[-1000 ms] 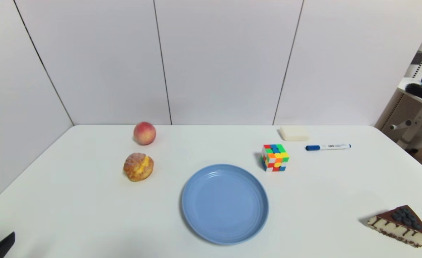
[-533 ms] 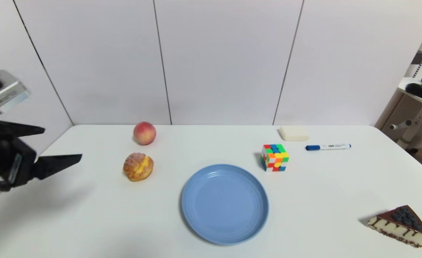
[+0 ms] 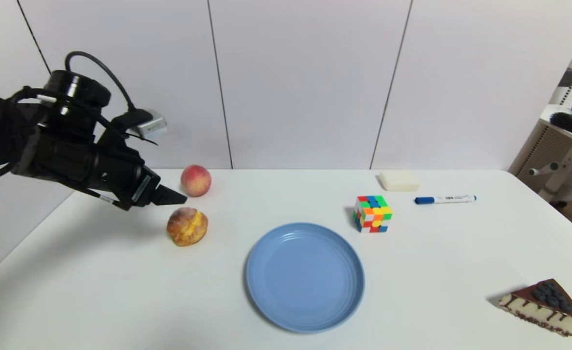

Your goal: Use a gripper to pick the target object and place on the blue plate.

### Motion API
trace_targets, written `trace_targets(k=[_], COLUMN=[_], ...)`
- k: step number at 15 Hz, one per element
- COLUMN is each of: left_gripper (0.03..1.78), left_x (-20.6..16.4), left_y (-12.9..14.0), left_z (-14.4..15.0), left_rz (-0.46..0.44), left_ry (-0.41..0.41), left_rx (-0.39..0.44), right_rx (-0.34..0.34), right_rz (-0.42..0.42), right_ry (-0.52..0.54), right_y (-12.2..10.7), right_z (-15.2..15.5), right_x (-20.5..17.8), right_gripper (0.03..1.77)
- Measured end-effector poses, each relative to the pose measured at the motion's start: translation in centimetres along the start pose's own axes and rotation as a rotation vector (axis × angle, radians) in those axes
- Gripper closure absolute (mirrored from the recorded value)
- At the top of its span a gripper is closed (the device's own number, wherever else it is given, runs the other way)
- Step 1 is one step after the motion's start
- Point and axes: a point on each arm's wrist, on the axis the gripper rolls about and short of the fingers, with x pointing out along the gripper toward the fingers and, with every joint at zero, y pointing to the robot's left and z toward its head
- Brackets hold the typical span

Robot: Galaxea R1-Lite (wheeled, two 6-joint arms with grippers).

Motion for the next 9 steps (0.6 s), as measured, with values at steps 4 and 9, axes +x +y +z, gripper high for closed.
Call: trace_targets(k=[4, 9], left_gripper=[0.12, 0.12], left_x=[3.0, 5.8], left_y=[0.2, -0.5], left_z=[-0.3, -0.7], left_rz=[-0.070, -0.104], left_ry=[0.148, 0.210], left_rx=[-0.033, -0.050], right_rx=[0.000, 0.000], right_rz=[0.000, 0.000], right_ry=[0.000, 0.000], right_y=[0.0, 0.0], right_z=[0.0, 0.0], right_x=[0.0, 0.0], right_gripper=[0.10, 0.10])
